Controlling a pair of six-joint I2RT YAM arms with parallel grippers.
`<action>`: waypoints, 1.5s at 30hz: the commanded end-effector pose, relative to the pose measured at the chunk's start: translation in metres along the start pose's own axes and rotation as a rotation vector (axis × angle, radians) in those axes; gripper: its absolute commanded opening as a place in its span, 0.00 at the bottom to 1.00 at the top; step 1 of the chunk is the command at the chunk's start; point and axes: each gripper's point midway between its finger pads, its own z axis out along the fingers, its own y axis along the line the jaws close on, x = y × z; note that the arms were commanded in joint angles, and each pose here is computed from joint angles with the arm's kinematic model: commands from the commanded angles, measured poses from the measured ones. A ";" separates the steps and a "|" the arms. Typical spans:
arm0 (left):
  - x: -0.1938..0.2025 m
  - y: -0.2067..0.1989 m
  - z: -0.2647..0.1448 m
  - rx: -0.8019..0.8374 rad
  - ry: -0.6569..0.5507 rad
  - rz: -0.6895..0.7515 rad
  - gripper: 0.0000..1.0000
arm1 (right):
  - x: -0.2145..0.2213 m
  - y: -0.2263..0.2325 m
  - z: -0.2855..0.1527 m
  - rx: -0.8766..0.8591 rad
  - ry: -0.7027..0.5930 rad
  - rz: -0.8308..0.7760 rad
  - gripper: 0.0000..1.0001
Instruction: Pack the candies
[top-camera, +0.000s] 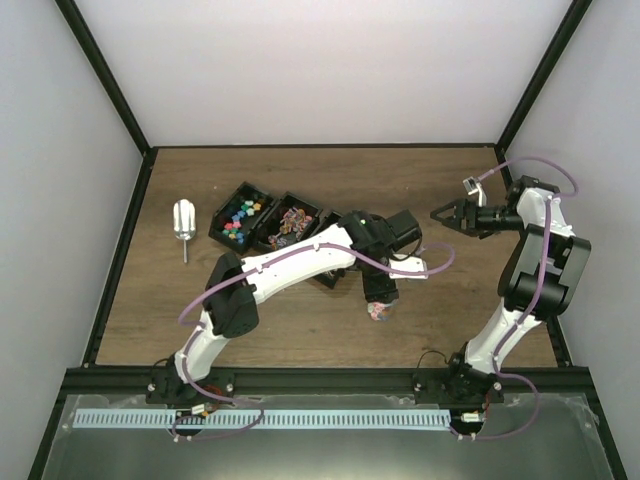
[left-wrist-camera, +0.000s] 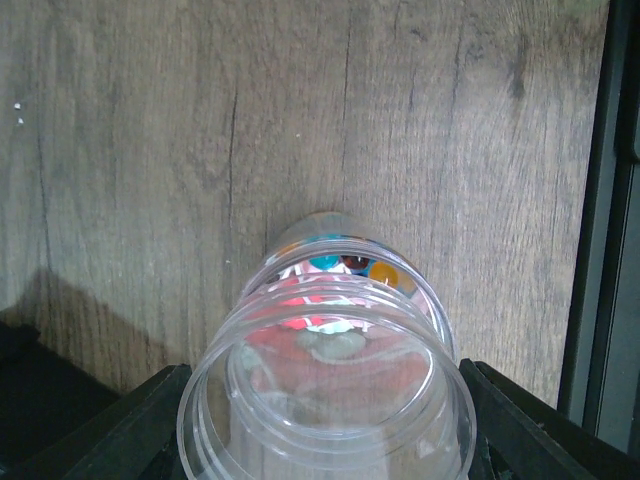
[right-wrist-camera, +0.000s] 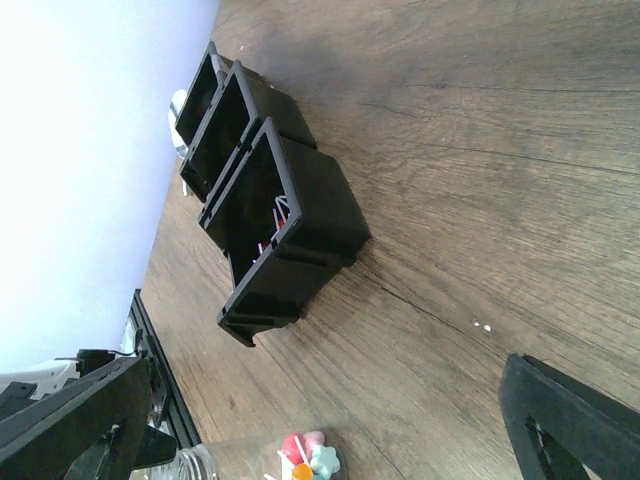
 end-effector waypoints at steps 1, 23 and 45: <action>0.000 -0.005 -0.002 0.006 0.023 0.006 0.59 | -0.011 0.004 -0.003 -0.033 -0.026 -0.027 0.98; -0.002 -0.010 0.010 0.029 0.063 0.040 0.58 | -0.011 0.000 -0.004 -0.057 -0.035 0.003 0.97; 0.006 -0.013 0.006 0.005 0.131 0.071 0.60 | -0.011 -0.005 -0.005 -0.075 -0.047 0.026 0.97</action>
